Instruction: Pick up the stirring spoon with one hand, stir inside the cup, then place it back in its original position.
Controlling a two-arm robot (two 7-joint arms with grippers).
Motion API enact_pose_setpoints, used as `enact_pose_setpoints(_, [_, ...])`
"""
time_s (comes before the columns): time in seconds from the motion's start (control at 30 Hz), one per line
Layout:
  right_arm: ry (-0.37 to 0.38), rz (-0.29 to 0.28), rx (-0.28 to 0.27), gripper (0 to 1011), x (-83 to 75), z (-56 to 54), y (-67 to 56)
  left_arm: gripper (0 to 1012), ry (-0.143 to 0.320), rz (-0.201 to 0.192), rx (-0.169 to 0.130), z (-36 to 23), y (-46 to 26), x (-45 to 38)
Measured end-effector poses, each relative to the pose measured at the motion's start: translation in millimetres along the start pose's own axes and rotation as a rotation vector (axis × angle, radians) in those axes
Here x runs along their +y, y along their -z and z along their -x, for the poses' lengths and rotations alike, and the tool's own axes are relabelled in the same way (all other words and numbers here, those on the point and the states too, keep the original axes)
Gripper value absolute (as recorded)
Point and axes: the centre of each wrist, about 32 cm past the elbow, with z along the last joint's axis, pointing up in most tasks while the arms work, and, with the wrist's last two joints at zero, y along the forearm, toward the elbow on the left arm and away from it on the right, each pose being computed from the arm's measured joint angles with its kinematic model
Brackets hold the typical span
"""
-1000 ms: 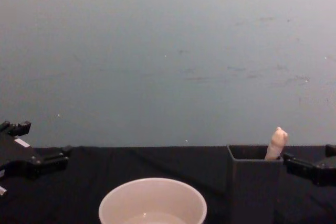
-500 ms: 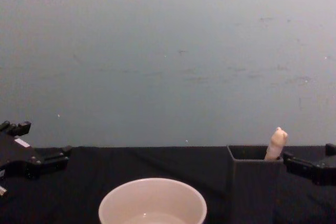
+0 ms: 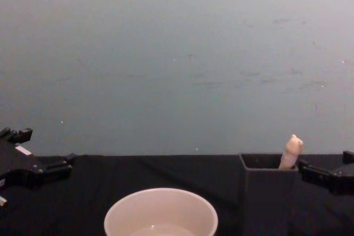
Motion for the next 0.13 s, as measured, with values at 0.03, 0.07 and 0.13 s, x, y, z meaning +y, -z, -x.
enact_pose_setpoints(0.03, [0.0, 0.0, 0.0, 1000, 0.0, 0.0, 0.0, 1001, 0.0, 0.0, 0.0, 0.0, 0.0, 0.0])
enact_pose_setpoints(0.07, [0.0, 0.0, 0.0, 1000, 0.0, 0.0, 0.0, 1001, 0.0, 0.0, 0.0, 0.0, 0.0, 0.0])
enact_pose_setpoints(0.13, [0.0, 0.0, 0.0, 1000, 0.0, 0.0, 0.0, 1001, 0.0, 0.0, 0.0, 0.0, 0.0, 0.0])
